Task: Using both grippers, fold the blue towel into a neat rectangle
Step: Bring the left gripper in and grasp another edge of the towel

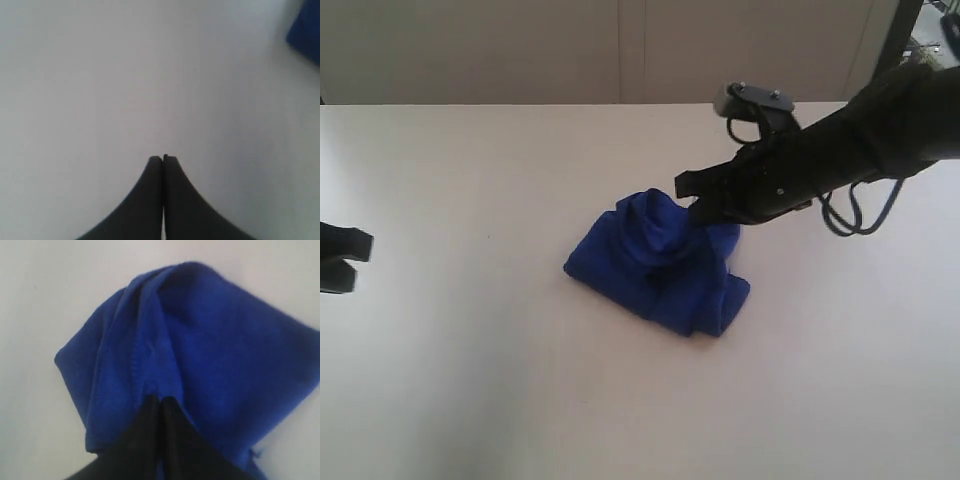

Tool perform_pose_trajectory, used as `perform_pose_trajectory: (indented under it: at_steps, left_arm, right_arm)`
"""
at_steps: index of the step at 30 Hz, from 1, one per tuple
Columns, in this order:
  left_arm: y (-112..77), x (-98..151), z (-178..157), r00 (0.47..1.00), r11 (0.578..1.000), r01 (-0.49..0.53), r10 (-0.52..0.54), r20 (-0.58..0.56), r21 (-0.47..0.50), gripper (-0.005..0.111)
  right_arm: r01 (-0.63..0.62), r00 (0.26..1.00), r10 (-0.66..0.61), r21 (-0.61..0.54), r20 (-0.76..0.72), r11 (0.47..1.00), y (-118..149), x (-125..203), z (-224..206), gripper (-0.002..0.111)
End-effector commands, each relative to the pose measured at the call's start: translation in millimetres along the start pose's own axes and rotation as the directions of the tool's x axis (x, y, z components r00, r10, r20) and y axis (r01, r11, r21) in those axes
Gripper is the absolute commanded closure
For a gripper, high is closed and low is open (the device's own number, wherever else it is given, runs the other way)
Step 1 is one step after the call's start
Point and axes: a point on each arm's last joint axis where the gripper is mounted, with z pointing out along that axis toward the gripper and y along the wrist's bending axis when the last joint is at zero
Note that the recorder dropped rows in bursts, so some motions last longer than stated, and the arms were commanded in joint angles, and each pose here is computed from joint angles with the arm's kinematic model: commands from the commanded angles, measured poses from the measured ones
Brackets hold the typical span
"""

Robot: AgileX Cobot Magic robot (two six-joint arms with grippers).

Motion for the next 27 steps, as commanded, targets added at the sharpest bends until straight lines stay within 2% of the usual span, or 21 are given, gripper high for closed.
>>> perform_pose_trajectory:
  at_steps: [1, 3, 6, 12, 16, 20, 27]
  left_arm:
    - [-28.3, -13.0, 31.6, 1.0, 0.975, -0.006, 0.001, 0.023, 0.222, 0.107]
    - [-46.9, -21.8, 40.5, 0.998, 0.946, -0.002, -0.02, 0.064, 0.324, 0.107]
    - [-70.6, -32.6, 52.1, 0.995, 0.91, -0.026, -0.017, 0.098, 0.413, 0.107]
    - [-110.6, -58.1, 69.0, 0.992, 0.851, -0.046, -0.024, 0.125, 0.523, 0.107]
    - [-125.7, -68.7, 83.0, 0.993, 0.839, -0.063, -0.002, 0.118, 0.54, 0.107]
    - [-139.3, -71.5, 99.8, 0.996, 0.827, -0.034, -0.018, 0.086, 0.561, 0.107]
    - [-147.1, -70.8, 122.4, 0.999, 0.823, 0.01, -0.038, 0.038, 0.568, 0.107]
  right_arm:
    - [-0.006, 0.998, 0.004, -0.033, -0.057, 0.999, 6.2, 12.7, 24.1, 0.108]
    - [-0.006, 0.998, 0.004, -0.031, -0.066, 0.999, 6.4, 14.9, 28.7, 0.108]
    - [-0.005, 0.999, 0.005, -0.005, -0.041, 1.0, 3.9, 12.8, 29.0, 0.108]
    - [-0.017, 0.998, 0.013, 0.082, 0.053, 0.997, -2.9, 3.1, 24.4, 0.108]
    - [-0.042, 0.99, 0.026, 0.116, 0.137, 0.992, -8.1, -9.0, 6.0, 0.108]
    - [-0.04, 0.981, 0.019, 0.102, 0.193, 0.994, -4.6, -18.9, -19.4, 0.108]
    - [-0.017, 0.969, -0.008, 0.096, 0.245, 0.995, 5.4, -25.7, -38.8, 0.108]
